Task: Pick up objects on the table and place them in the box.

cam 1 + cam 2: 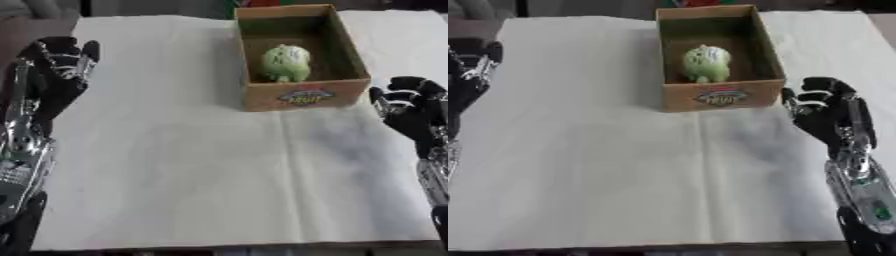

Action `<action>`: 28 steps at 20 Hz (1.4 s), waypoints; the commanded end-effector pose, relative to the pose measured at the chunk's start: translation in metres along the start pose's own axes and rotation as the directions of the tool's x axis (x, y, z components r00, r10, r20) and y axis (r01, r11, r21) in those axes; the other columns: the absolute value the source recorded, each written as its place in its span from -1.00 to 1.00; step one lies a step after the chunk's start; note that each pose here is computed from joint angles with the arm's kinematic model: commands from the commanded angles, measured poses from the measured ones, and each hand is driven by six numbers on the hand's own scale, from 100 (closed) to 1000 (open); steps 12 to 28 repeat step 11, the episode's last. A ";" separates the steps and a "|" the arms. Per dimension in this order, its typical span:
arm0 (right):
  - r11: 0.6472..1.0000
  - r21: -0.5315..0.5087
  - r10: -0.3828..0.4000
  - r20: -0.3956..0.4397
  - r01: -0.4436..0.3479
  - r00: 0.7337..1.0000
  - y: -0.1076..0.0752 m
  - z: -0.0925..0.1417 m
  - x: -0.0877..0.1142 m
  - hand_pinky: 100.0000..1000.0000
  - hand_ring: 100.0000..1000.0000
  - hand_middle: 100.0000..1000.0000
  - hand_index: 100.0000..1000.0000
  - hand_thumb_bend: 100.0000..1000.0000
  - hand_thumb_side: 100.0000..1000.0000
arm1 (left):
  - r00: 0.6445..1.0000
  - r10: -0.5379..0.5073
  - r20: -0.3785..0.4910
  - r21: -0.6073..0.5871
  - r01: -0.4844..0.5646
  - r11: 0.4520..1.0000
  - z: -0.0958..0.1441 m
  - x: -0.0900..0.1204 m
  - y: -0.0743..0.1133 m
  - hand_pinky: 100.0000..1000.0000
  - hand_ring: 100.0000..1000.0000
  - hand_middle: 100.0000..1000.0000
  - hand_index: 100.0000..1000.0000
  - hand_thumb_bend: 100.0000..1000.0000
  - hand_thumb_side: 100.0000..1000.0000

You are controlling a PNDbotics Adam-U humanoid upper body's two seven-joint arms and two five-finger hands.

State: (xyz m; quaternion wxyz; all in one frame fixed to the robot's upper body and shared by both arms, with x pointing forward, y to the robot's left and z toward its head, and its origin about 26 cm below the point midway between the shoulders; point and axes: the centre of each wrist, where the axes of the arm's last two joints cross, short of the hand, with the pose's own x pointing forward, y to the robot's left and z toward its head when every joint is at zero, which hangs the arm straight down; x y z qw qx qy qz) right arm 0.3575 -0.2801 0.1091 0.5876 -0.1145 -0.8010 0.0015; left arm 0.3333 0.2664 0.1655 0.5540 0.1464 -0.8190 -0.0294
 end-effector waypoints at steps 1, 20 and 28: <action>1.000 -0.013 0.007 0.034 -0.006 0.999 -0.008 -0.004 0.010 0.07 0.14 0.09 0.22 -0.38 -1.00 | 1.000 0.011 0.028 0.009 -0.012 1.000 0.000 0.007 0.004 0.24 0.15 0.06 0.30 -0.22 -0.45; 1.000 -0.018 0.004 0.032 -0.003 0.999 -0.008 -0.003 0.009 0.07 0.14 0.09 0.22 -0.38 -1.00 | 1.000 0.028 0.013 -0.007 -0.028 1.000 0.003 0.003 0.004 0.24 0.13 0.04 0.30 -0.26 -0.46; 1.000 -0.018 0.004 0.032 -0.003 0.999 -0.008 -0.003 0.009 0.07 0.14 0.09 0.22 -0.38 -1.00 | 1.000 0.028 0.013 -0.007 -0.028 1.000 0.003 0.003 0.004 0.24 0.13 0.04 0.30 -0.26 -0.46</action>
